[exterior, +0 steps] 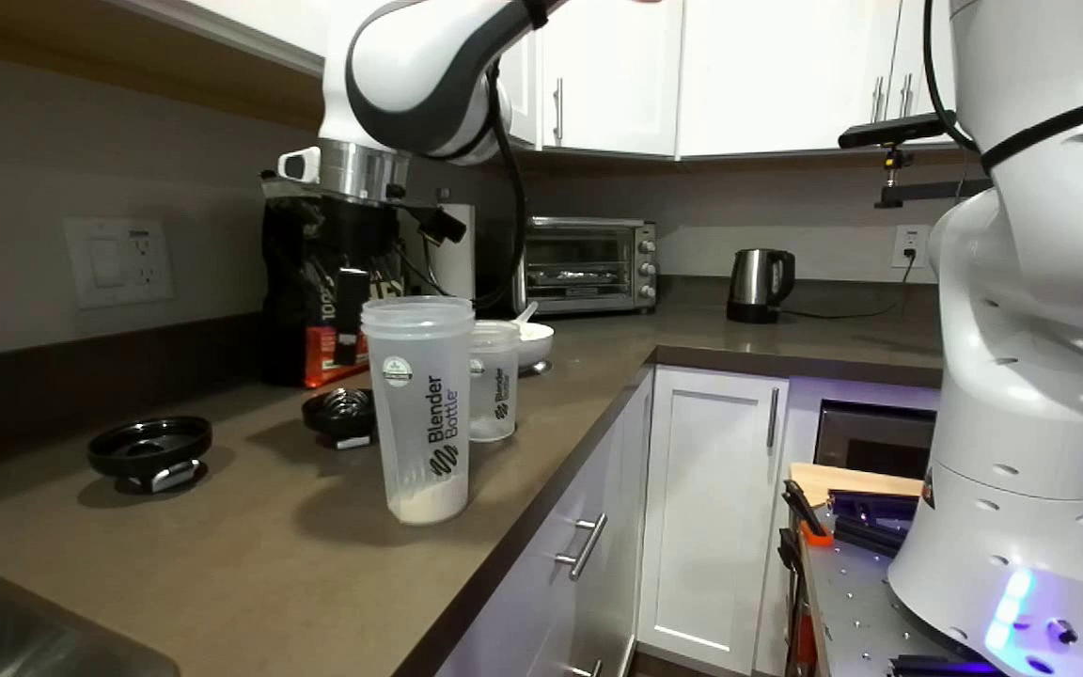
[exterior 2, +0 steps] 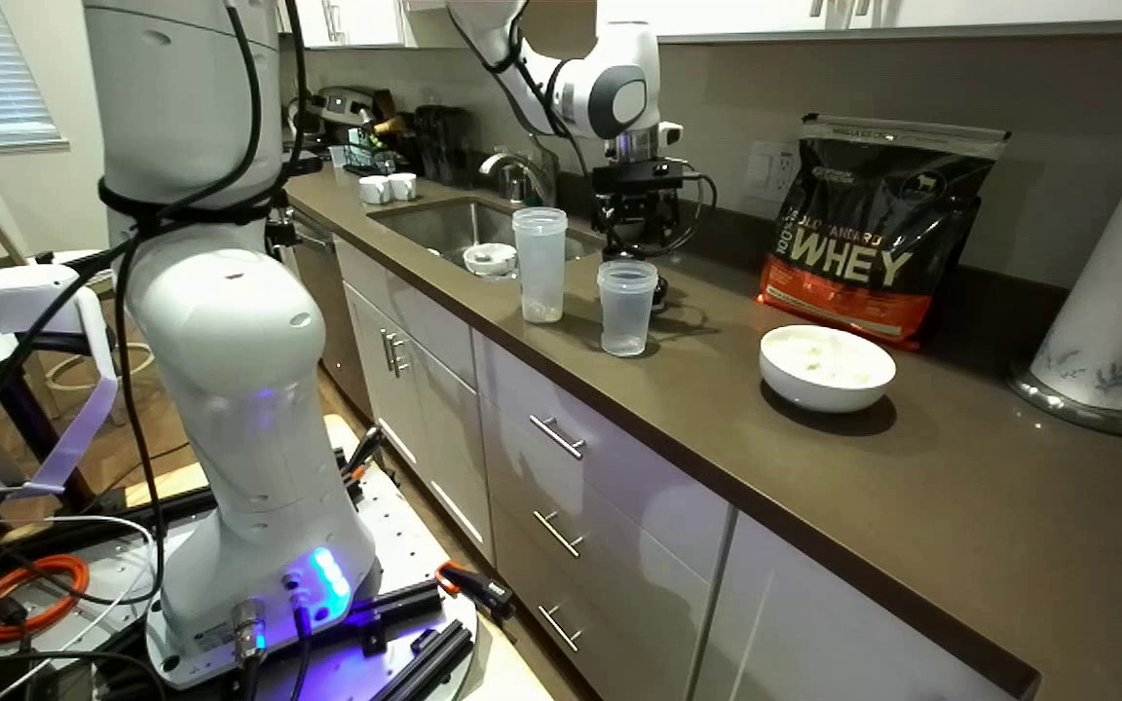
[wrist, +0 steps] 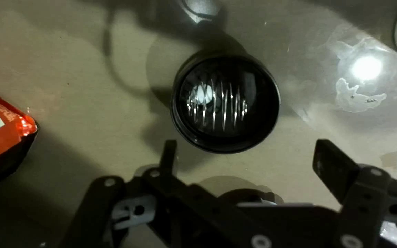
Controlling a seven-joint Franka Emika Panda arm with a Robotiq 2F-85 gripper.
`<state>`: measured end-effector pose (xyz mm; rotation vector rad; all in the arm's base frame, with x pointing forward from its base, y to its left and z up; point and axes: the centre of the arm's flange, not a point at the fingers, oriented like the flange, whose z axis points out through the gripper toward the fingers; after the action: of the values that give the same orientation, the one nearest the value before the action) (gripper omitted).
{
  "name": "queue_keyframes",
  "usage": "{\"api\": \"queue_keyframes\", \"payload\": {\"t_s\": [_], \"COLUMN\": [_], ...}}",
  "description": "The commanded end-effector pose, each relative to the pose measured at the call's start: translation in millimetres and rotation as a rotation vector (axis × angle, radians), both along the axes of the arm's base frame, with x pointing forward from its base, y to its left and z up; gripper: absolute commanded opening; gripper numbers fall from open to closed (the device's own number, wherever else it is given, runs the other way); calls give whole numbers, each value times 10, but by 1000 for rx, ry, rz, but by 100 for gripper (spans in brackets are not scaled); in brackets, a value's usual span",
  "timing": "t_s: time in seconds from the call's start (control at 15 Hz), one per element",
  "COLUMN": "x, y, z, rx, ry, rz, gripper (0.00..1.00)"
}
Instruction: Take the silver object from the black lid and place it in the clear cup at the right
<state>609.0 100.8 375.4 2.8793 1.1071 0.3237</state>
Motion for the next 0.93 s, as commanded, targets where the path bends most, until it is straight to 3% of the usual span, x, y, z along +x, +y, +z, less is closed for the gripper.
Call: {"api": "queue_keyframes", "payload": {"t_s": [0.0, 0.87], "x": [7, 13], "y": [-5, 7], "z": [-20, -157], "rx": [0, -44], "ry": [3, 5], "rz": [-1, 28], "gripper": [100, 100]}}
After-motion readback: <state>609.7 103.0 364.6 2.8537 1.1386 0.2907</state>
